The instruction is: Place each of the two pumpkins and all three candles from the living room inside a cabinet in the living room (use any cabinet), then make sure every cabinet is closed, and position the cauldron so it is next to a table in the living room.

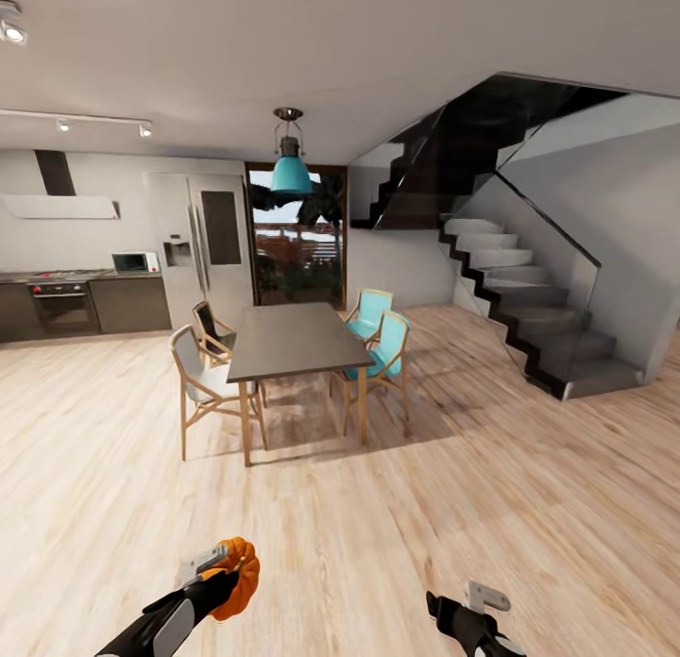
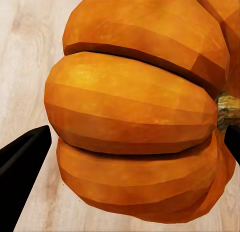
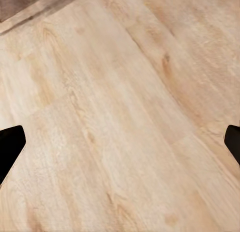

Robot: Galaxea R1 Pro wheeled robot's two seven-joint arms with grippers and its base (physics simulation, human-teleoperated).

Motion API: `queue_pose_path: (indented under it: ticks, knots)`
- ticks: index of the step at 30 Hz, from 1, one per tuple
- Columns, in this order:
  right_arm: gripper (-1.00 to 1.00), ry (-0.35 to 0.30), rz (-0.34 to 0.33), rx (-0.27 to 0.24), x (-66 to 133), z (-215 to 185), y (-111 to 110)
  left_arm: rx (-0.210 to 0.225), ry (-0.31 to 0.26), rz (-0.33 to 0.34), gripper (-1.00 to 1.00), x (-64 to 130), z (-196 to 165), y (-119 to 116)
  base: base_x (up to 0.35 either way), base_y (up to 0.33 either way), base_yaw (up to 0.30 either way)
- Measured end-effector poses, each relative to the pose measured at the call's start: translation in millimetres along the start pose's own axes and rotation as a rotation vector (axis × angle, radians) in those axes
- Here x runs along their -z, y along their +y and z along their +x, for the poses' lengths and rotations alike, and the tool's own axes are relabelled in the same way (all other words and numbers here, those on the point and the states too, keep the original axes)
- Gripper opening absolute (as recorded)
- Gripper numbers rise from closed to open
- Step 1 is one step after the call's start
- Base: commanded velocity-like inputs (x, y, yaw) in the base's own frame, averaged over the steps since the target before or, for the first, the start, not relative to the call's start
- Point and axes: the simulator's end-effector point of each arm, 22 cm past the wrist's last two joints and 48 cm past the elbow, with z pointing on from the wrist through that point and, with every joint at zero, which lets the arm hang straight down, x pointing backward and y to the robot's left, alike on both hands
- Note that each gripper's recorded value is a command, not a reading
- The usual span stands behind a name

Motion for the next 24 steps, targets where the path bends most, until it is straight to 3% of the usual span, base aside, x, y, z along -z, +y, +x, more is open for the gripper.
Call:
queue_pose_path:
  ticks: [6,24]
  knots:
    - [1.0,-0.001,-0.002,0.008,-0.5,1,0,-0.001,0.01,0.012,-1.0,-1.1,7,-10,0.343,0.0,-0.156]
    - [1.0,0.019,0.002,0.007,-2.9,11,-2,-0.001,0.027,0.006,-1.0,-4.9,15,-8,0.343,0.0,-0.222]
